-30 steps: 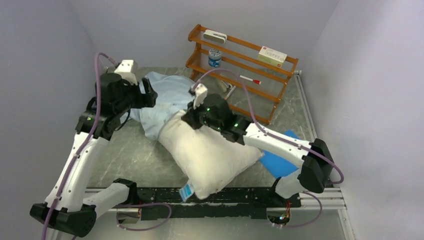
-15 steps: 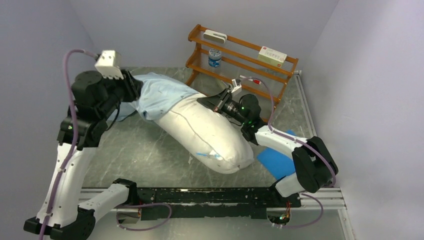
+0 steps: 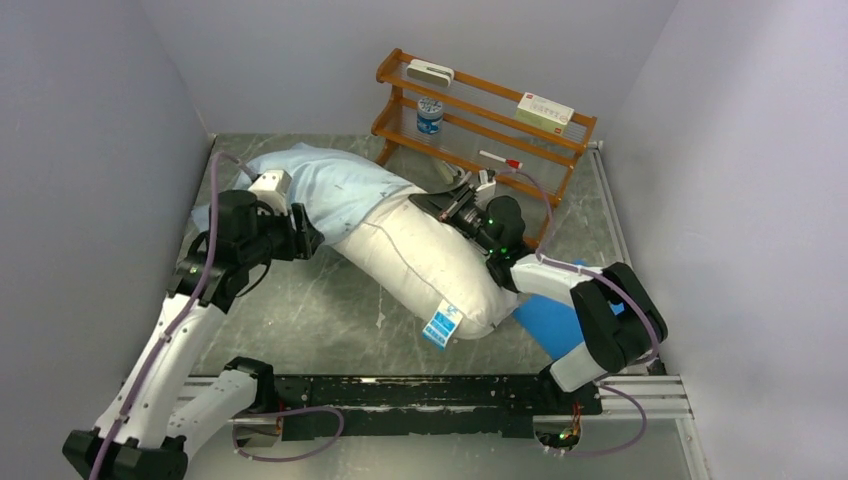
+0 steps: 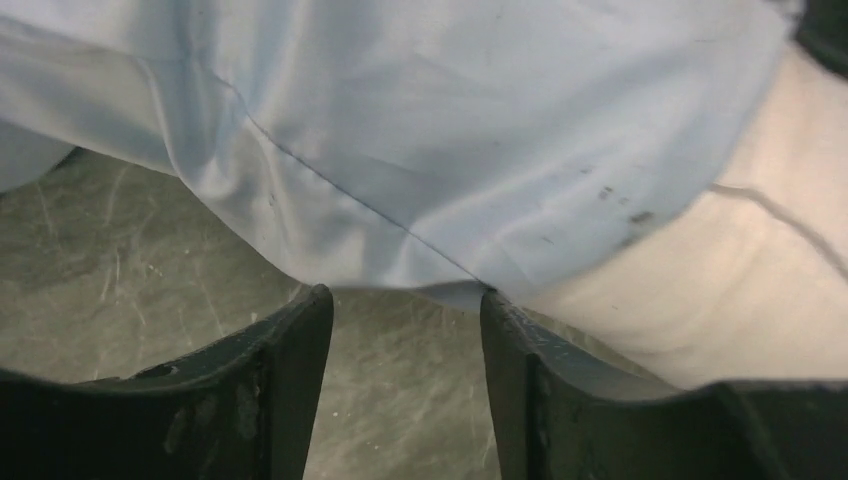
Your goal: Put the pillow into the pillowcase
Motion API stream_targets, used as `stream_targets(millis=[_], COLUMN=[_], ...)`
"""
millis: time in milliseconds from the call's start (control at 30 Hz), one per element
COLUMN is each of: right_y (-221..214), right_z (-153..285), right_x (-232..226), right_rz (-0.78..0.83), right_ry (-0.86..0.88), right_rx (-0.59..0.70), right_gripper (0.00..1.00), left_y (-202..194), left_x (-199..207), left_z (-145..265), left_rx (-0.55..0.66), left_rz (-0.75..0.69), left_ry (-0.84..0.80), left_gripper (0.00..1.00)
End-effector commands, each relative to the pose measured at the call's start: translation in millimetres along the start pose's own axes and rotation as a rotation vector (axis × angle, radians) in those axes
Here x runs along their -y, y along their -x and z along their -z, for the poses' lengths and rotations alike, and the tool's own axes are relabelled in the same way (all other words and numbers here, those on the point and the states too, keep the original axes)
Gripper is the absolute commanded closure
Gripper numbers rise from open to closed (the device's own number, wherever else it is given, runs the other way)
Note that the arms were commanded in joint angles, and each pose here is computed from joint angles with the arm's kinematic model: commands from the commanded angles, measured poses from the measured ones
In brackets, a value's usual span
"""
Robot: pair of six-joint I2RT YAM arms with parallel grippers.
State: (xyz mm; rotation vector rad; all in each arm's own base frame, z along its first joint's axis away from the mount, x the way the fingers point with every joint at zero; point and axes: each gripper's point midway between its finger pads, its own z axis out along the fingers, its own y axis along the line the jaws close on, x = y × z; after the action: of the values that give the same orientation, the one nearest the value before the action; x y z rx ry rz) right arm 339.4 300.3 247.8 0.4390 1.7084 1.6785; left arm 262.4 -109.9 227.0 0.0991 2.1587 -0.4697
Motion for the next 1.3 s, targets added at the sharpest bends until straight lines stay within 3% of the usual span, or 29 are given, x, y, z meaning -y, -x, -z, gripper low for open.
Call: stream_targets(millis=[0, 133, 267, 433, 567, 767, 1133, 1200, 1267], right_y=[42, 51, 56, 59, 60, 63, 60, 61, 62], right_z=[-14, -19, -23, -25, -26, -26, -27, -27, -29], right_x=[-33, -21, -11, -6, -9, -13, -21, -22, -23], right_rz=[-0.041, -0.047, -0.058, -0.065, -0.061, -0.040, -0.049, -0.043, -0.032], right_ry=[0.104, 0.071, 0.046, 0.037, 0.039, 0.033, 0.067, 0.065, 0.059], right_rx=[0.154, 0.179, 0.190, 0.194, 0.199, 0.200, 0.181, 0.183, 0.183], right_gripper=[1.00, 1.00, 1.00, 1.00, 1.00, 1.00, 1.00, 1.00, 1.00], left_y=[37, 37, 15, -12, -13, -24, 3, 9, 13], left_x=[13, 6, -4, -21, -29, -38, -50, -51, -50], left_z=[22, 30, 14, -23, -43, -73, -90, -90, -88], left_rx=[0.181, 0.278, 0.251, 0.171, 0.209, 0.199, 0.333, 0.365, 0.385], left_rz=[-0.011, 0.003, 0.001, -0.010, -0.003, 0.022, 0.052, 0.043, 0.036], left_ry=[-0.051, -0.026, -0.008, 0.029, 0.049, 0.062, 0.124, 0.132, 0.134], left_gripper=[0.38, 0.48, 0.64, 0.62, 0.63, 0.52, 0.49, 0.54, 0.80])
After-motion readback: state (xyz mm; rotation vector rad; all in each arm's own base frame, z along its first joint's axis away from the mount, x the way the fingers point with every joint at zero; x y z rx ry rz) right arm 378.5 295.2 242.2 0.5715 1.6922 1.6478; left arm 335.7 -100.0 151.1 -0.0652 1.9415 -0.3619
